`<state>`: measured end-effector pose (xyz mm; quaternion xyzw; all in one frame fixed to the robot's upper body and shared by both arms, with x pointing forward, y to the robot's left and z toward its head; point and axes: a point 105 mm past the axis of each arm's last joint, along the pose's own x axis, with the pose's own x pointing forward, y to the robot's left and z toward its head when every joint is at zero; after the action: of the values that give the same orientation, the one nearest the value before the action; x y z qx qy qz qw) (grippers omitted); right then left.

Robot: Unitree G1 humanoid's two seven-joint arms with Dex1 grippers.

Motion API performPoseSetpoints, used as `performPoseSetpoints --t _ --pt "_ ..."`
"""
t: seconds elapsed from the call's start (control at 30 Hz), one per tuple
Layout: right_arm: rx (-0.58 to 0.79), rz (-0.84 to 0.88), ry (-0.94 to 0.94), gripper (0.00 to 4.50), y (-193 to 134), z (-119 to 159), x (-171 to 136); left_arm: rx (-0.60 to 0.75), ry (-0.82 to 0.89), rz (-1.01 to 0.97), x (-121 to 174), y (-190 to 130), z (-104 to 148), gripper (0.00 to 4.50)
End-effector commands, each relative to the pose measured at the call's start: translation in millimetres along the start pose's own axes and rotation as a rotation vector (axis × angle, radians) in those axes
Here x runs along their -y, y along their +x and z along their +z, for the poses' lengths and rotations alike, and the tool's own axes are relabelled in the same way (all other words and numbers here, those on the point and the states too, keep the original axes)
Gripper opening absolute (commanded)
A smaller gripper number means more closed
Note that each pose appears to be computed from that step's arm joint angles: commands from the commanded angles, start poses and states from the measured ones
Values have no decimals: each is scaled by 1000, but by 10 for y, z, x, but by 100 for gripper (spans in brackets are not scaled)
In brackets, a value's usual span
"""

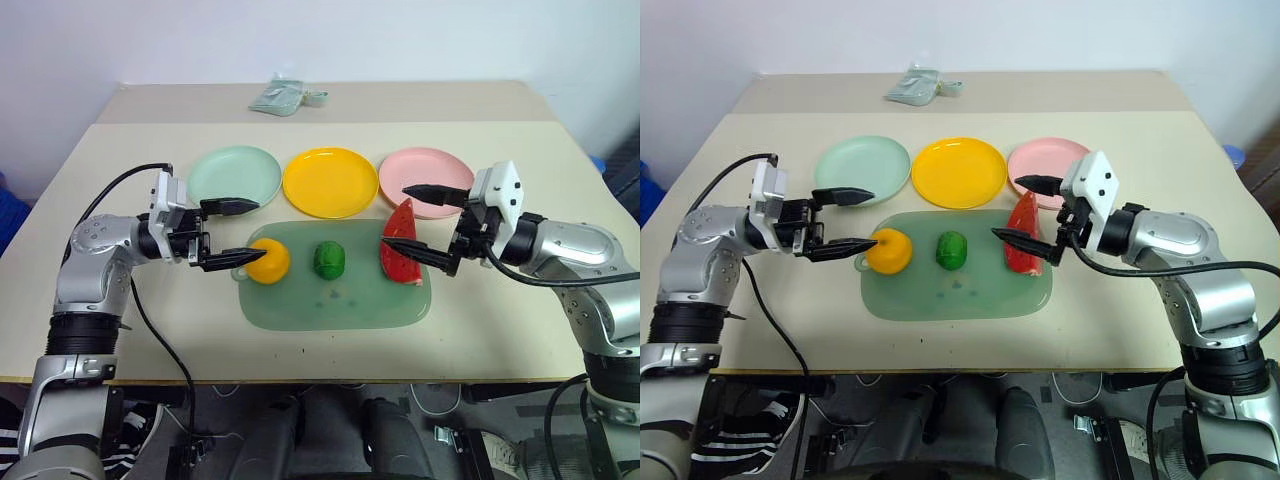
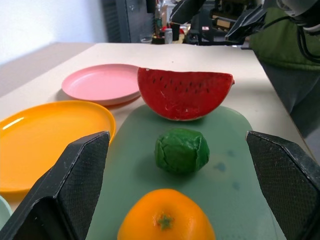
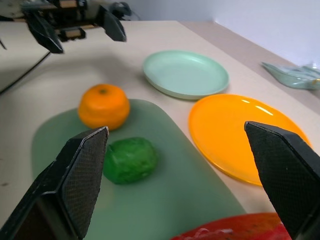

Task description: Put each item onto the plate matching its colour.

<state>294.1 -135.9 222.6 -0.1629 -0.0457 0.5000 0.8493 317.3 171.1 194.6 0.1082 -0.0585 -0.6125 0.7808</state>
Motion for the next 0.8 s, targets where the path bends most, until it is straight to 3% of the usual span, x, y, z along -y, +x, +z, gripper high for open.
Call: performPoseSetpoints --t 0.03,0.27,0.47,0.6,0.8 --pt "32 20 -33 446 -35 137 -28 -2 40 41 -72 -64 125 450" --pt "-28 144 48 446 -56 165 -178 -41 -53 15 -22 52 -58 450" --pt "-25 145 38 446 -57 257 -173 -50 -67 6 -20 120 -106 450" --pt "-24 140 46 446 -48 245 -193 -147 -35 -4 -2 102 -286 450" --pt "-32 142 49 446 -75 248 -221 -172 34 36 -100 153 -339 450"
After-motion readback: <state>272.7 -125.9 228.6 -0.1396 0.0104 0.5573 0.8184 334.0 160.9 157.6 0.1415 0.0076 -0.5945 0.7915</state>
